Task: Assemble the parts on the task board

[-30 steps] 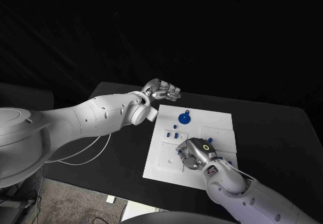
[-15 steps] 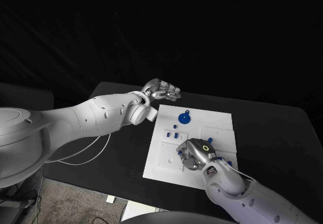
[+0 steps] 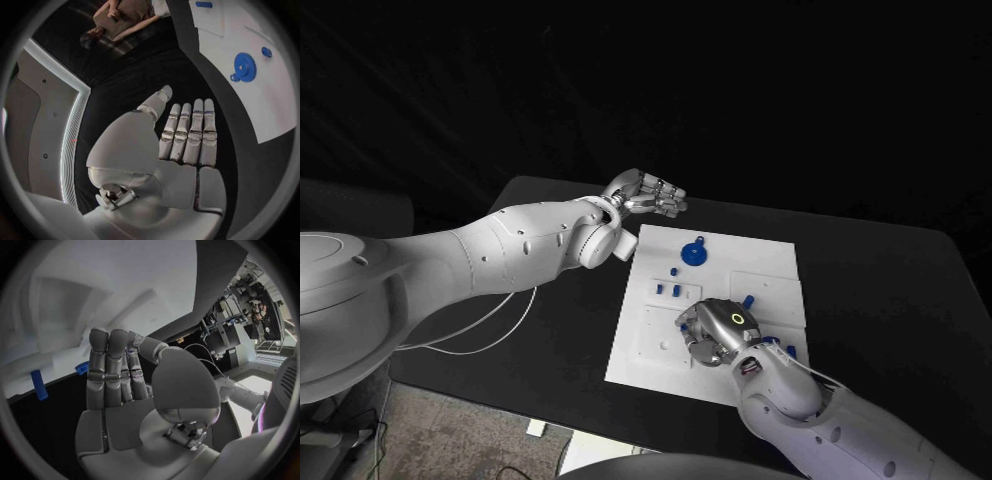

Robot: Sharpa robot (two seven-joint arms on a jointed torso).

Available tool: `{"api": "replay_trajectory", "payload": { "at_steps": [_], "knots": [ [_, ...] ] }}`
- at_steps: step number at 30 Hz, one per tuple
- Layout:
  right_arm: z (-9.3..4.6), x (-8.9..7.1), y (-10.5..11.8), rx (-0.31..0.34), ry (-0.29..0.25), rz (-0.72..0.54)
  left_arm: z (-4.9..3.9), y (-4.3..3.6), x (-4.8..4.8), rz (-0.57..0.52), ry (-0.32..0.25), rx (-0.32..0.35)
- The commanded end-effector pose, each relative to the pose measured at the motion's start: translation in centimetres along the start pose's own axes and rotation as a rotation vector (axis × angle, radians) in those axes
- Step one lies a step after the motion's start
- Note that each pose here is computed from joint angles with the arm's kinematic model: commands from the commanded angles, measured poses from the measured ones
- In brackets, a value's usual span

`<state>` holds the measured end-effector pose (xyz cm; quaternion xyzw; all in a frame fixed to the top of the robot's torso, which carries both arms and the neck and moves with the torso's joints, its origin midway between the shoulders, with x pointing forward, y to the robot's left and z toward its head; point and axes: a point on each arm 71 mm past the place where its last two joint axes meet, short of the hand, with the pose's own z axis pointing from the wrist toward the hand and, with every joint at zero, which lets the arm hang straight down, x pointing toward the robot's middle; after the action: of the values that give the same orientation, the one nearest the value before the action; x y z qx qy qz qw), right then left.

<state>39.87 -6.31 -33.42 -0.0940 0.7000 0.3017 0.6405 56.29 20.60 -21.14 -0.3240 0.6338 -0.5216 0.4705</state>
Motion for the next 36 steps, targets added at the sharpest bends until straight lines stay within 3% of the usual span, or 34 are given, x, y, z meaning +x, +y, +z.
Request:
{"api": "replay_trajectory", "payload": {
  "at_steps": [1, 13, 23, 29, 36],
  "knots": [
    [-0.2, 0.8, -0.1, -0.001, 0.057, 0.002, 0.08, -0.16, 0.22, -0.009, 0.014, 0.006],
    [-0.3, 0.4, 0.0, -0.008, 0.015, 0.036, 0.05, -0.13, 0.16, -0.009, 0.015, 0.004],
    [-0.6, -0.9, 0.6, -0.021, -0.06, 0.084, -0.01, -0.08, 0.0, -0.009, 0.013, 0.001],
    [-0.5, -2.4, 0.8, -0.024, -0.102, 0.114, -0.07, -0.03, -0.15, -0.007, 0.01, 0.0],
    [-0.1, -5.6, -0.1, -0.003, -0.118, 0.123, -0.13, 0.0, -0.3, -0.006, 0.007, -0.001]
  ]
}}
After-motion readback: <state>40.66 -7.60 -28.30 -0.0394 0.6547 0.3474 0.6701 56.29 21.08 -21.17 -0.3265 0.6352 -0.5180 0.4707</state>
